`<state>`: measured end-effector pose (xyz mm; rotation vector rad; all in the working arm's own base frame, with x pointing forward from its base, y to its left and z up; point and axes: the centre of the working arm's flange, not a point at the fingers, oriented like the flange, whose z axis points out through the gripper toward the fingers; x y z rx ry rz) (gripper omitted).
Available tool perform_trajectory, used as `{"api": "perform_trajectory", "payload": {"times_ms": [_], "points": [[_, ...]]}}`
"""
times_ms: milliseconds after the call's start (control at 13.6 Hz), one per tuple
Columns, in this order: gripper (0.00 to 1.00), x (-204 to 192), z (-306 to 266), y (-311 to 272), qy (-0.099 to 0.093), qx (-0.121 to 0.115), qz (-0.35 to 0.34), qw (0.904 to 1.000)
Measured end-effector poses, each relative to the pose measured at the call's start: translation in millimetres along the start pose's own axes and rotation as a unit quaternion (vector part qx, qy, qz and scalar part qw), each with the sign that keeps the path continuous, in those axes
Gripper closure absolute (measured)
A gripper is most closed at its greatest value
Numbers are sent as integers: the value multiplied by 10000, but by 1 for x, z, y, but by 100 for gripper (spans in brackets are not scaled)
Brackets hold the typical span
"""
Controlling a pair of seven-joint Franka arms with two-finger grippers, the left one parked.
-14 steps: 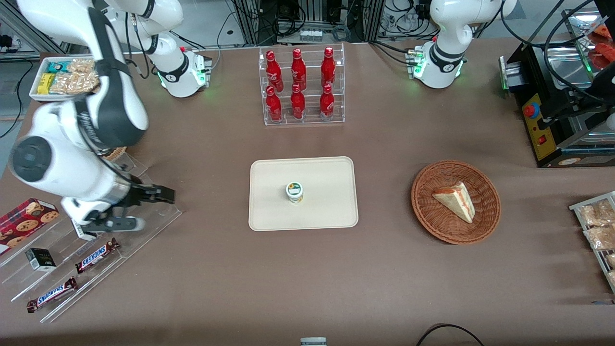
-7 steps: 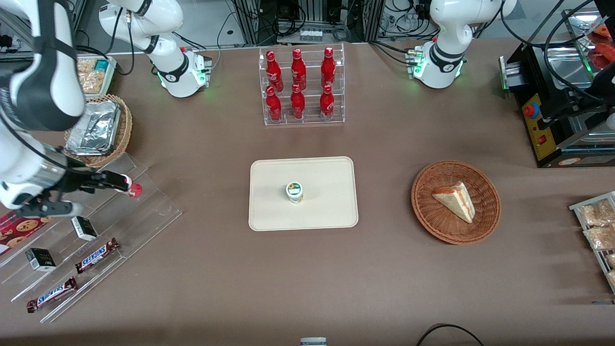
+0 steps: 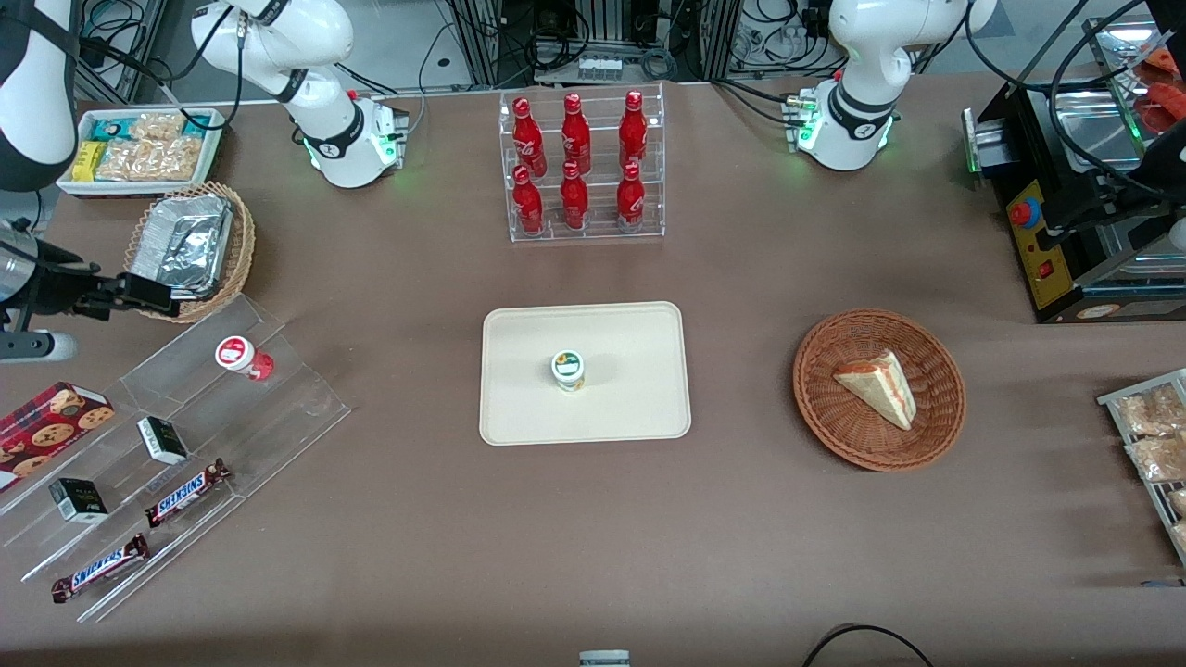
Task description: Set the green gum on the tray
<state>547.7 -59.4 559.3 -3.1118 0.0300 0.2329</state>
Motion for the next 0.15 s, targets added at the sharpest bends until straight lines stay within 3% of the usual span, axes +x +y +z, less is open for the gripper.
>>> {"api": "perform_trajectory", "payload": {"times_ms": [147], "points": [[0, -5, -3, -1, -38, 4, -8, 10000]]}}
